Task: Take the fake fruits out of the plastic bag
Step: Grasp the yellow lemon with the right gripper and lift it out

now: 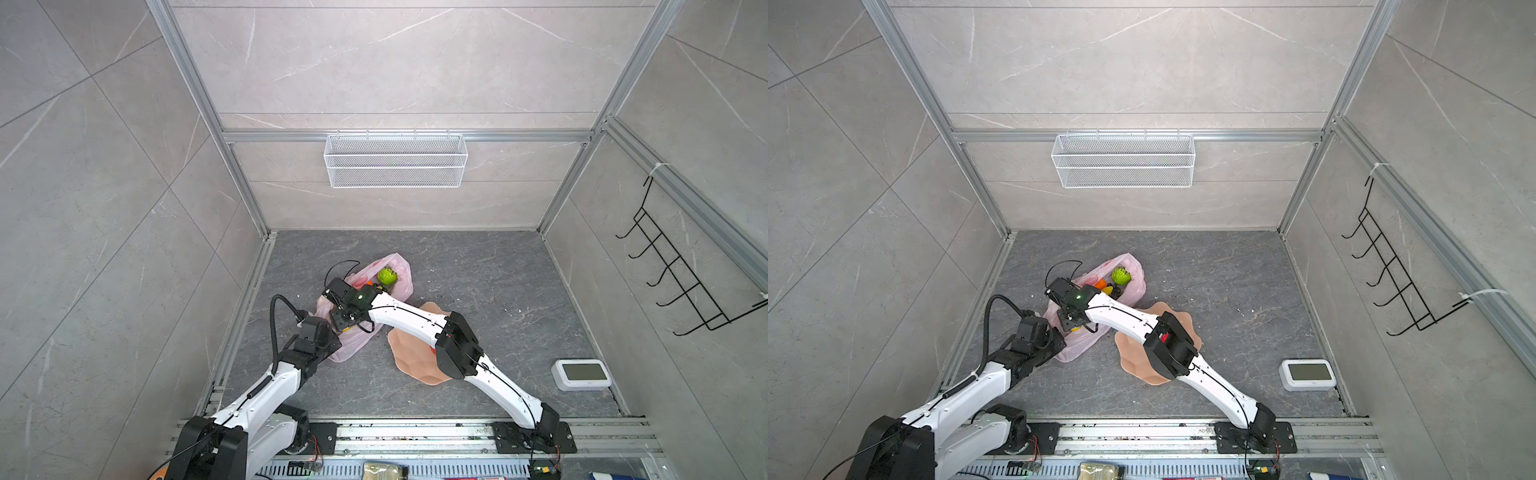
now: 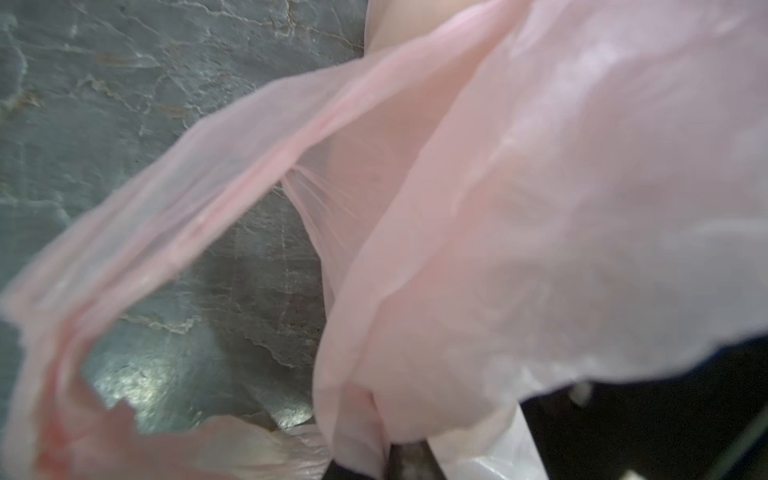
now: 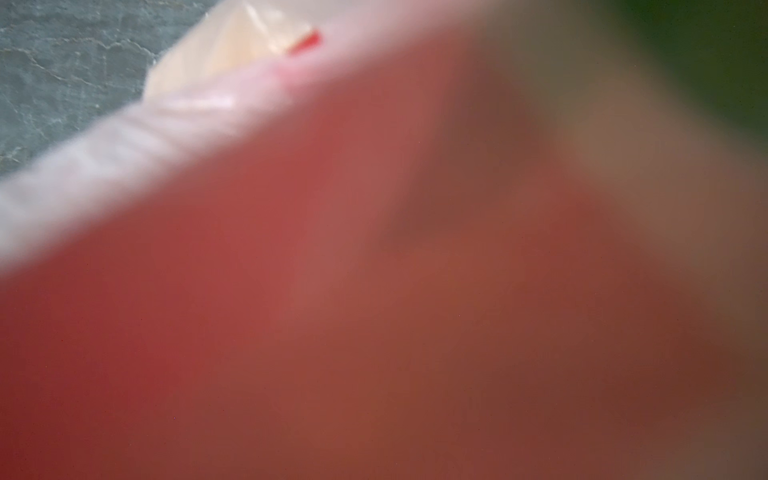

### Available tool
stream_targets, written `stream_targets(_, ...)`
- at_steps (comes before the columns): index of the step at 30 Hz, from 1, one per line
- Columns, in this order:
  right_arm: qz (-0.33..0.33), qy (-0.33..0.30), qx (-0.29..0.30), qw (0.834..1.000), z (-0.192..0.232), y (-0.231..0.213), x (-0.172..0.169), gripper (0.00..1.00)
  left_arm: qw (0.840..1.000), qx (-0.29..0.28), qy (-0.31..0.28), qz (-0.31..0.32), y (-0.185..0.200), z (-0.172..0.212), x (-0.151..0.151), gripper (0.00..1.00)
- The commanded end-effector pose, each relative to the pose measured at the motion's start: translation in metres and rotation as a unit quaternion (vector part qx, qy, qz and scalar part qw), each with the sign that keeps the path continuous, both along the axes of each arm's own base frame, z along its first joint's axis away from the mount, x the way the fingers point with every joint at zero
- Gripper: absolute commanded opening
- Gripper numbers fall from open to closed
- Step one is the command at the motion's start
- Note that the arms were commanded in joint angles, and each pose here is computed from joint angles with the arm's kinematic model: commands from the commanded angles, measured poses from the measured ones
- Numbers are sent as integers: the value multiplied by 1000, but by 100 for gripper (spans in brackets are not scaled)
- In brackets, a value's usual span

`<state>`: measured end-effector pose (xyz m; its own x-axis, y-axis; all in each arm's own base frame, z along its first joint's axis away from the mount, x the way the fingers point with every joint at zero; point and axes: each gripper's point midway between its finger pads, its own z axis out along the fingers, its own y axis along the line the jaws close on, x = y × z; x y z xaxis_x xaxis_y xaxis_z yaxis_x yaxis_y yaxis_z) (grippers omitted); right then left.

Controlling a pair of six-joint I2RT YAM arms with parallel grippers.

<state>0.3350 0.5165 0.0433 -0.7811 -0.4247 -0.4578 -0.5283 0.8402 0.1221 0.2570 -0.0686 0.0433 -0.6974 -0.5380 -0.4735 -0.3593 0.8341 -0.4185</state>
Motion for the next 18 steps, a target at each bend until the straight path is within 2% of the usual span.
stream_targets(1,9,9,-7,1000,6,-5,-4,61,1000,-5,-9,1,-1,5,4,8)
stream_targets(8,7,4,7,1000,18,-5,-5,58,1000,-3,-8,-5,-2,6,5,8)
stream_targets(9,9,-1,19,1000,33,-4,-5,58,1000,-2,-7,-4,-1,6,5,8)
stream_targets(18,2,-32,98,995,87,-7,-11,57,1000,5,-2,-28,-7,12,9,10)
